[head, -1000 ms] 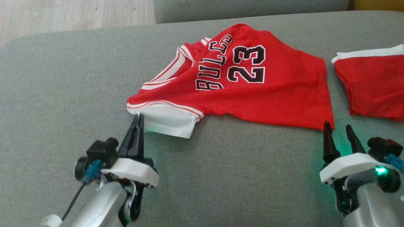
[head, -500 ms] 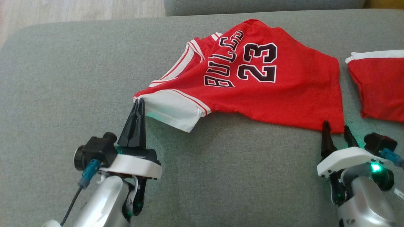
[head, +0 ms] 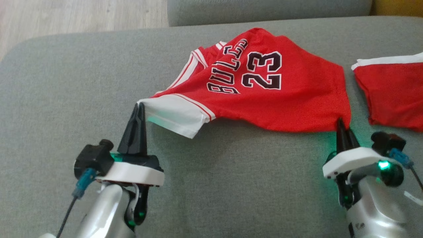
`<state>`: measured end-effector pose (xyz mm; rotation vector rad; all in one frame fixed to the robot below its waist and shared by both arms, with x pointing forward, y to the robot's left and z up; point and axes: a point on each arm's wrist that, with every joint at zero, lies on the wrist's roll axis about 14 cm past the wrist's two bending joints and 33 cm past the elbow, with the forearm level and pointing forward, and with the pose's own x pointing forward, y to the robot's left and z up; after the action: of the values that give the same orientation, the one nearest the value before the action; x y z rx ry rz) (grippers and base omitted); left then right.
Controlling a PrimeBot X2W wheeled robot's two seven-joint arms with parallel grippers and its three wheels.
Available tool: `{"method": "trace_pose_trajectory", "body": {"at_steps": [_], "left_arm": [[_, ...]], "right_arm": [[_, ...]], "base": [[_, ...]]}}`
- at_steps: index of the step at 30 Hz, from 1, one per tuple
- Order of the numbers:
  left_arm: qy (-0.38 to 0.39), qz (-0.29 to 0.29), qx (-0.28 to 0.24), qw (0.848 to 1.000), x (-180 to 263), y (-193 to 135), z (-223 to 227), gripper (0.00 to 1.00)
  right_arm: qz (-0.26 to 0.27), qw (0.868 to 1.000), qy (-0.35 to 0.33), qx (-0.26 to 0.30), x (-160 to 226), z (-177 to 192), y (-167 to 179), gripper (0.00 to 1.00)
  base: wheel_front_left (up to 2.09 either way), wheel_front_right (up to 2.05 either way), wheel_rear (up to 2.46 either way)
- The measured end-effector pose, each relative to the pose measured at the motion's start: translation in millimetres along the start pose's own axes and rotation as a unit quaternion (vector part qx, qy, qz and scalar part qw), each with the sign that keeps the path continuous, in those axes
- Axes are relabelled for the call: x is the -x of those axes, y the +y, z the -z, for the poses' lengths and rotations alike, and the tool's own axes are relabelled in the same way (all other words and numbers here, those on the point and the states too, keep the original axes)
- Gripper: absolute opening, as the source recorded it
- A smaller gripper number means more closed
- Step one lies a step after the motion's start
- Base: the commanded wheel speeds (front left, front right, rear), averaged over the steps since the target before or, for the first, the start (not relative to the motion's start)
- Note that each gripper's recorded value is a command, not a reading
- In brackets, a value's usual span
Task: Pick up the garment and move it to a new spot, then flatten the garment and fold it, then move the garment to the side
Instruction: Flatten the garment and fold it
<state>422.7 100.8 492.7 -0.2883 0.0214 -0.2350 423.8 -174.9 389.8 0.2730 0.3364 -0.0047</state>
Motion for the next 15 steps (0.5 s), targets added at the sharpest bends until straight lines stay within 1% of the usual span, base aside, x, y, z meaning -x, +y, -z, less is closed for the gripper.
{"method": "trace_pose_trajectory", "body": {"at_steps": [3, 5, 6, 8, 10, 11, 15], "left_arm": [[-0.022, 0.005, 0.009, 1.0, -0.7, -1.3, -15.3, 0.0], [-0.041, 0.014, 0.016, 0.999, -1.0, -4.7, -28.7, 0.0], [-0.041, 0.014, 0.016, 0.999, -1.0, -4.7, -28.7, 0.0], [-0.064, 0.02, 0.022, 0.998, -2.0, -8.1, -44.8, 0.0], [-0.096, 0.022, 0.033, 0.995, -4.5, -9.0, -67.9, 0.0], [-0.141, 0.031, 0.042, 0.989, -7.9, -13.5, -101.0, 0.0], [-0.235, 0.065, 0.06, 0.968, -8.7, -34.2, -173.1, 0.0]], "right_arm": [[-0.015, 0.998, -0.054, 0.011, 0.9, -33.4, 8.9, 0.0], [-0.032, 0.995, -0.094, 0.017, 3.9, -58.3, 19.8, 0.0], [-0.032, 0.995, -0.094, 0.017, 3.9, -58.3, 19.8, 0.0], [-0.051, 0.989, -0.134, 0.027, 9.2, -83.9, 32.3, 0.0], [-0.065, 0.982, -0.175, 0.038, 16.7, -110.2, 42.5, 0.0], [-0.076, 0.971, -0.22, 0.045, 27.3, -140.9, 51.1, 0.0], [-0.098, 0.95, -0.287, 0.069, 52.6, -194.1, 70.8, 0.0]], "base": [[0.0, 0.0, 0.0], [0.0, 0.0, 0.0], [0.0, 0.0, 0.0], [0.0, 0.0, 0.0], [0.0, 0.0, 0.0], [0.0, 0.0, 0.0], [0.0, 0.0, 0.0]]}}
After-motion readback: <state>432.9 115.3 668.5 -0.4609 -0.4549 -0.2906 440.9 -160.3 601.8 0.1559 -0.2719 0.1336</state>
